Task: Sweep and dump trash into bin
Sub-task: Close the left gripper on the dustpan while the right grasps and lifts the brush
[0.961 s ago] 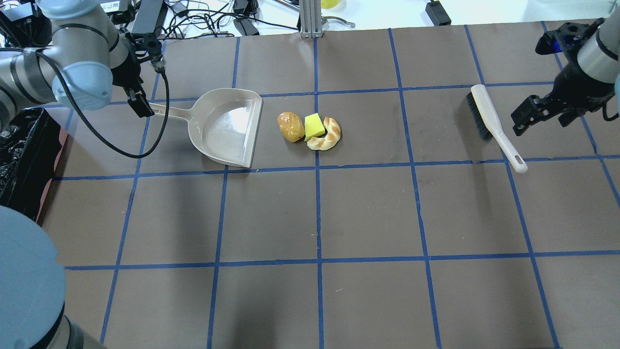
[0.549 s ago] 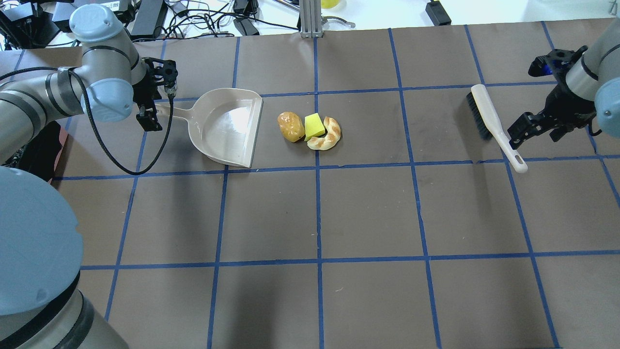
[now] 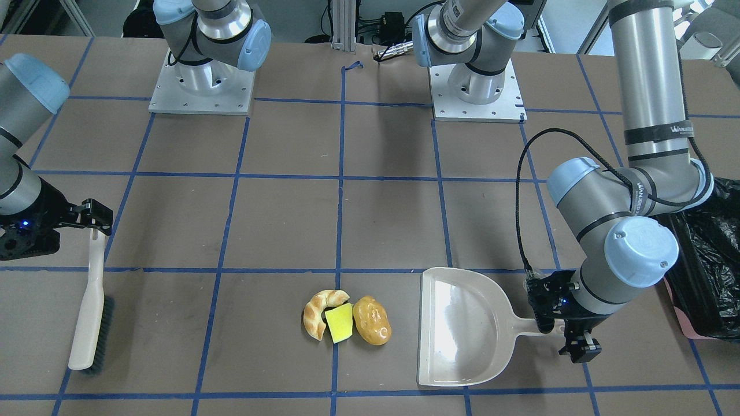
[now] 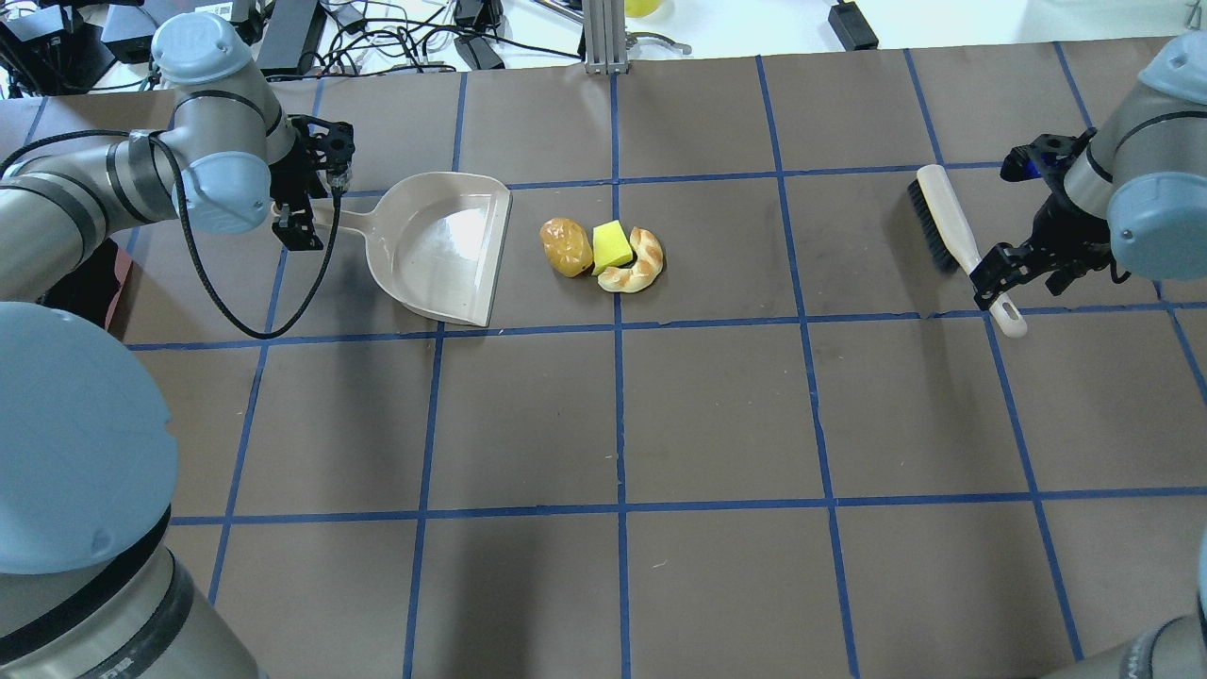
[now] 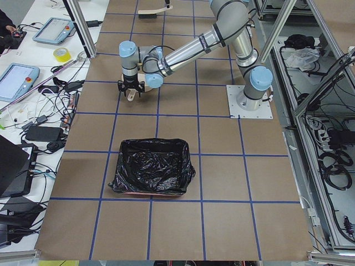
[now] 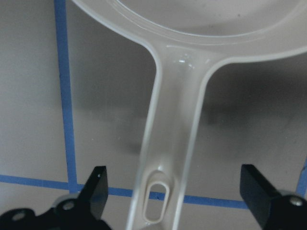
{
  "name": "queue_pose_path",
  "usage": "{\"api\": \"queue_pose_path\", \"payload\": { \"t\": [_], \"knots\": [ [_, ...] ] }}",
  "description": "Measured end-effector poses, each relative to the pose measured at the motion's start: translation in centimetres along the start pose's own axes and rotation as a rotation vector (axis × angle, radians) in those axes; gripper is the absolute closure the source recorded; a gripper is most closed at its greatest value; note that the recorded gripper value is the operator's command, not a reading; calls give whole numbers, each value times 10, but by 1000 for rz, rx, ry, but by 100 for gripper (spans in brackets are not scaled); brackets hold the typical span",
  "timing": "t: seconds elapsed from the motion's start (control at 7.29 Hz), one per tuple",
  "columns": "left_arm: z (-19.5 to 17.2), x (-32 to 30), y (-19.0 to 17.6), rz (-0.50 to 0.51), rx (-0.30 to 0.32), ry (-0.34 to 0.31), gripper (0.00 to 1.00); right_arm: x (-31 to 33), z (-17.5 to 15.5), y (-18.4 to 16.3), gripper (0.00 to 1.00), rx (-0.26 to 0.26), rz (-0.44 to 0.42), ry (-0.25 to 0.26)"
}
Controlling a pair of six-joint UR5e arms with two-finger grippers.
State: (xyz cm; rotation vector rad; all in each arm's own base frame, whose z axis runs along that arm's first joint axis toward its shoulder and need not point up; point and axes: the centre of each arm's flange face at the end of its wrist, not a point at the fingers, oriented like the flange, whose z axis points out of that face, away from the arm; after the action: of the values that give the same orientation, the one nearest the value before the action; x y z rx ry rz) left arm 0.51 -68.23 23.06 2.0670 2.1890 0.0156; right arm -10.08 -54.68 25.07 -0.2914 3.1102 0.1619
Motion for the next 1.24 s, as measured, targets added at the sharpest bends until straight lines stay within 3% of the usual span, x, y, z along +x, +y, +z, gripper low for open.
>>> {"api": "queue_pose_path", "payload": {
  "t": [0.14,0.55,0.96,1.24],
  "knots": [
    [2,0,-1,3,0,3,90,0,7,-1,3,-11,2,-7],
    [-1,-3,-4,11,-7,-5,98,1,25,-6,15,-29,15,-25],
    [-4,-2,-18,28,-13,-5,98,2,24,-10,59,-14,24,-27],
    [-4,-2,-23,34,-14,-5,100,3,24,-10,100,-12,30,-27]
  ]
}}
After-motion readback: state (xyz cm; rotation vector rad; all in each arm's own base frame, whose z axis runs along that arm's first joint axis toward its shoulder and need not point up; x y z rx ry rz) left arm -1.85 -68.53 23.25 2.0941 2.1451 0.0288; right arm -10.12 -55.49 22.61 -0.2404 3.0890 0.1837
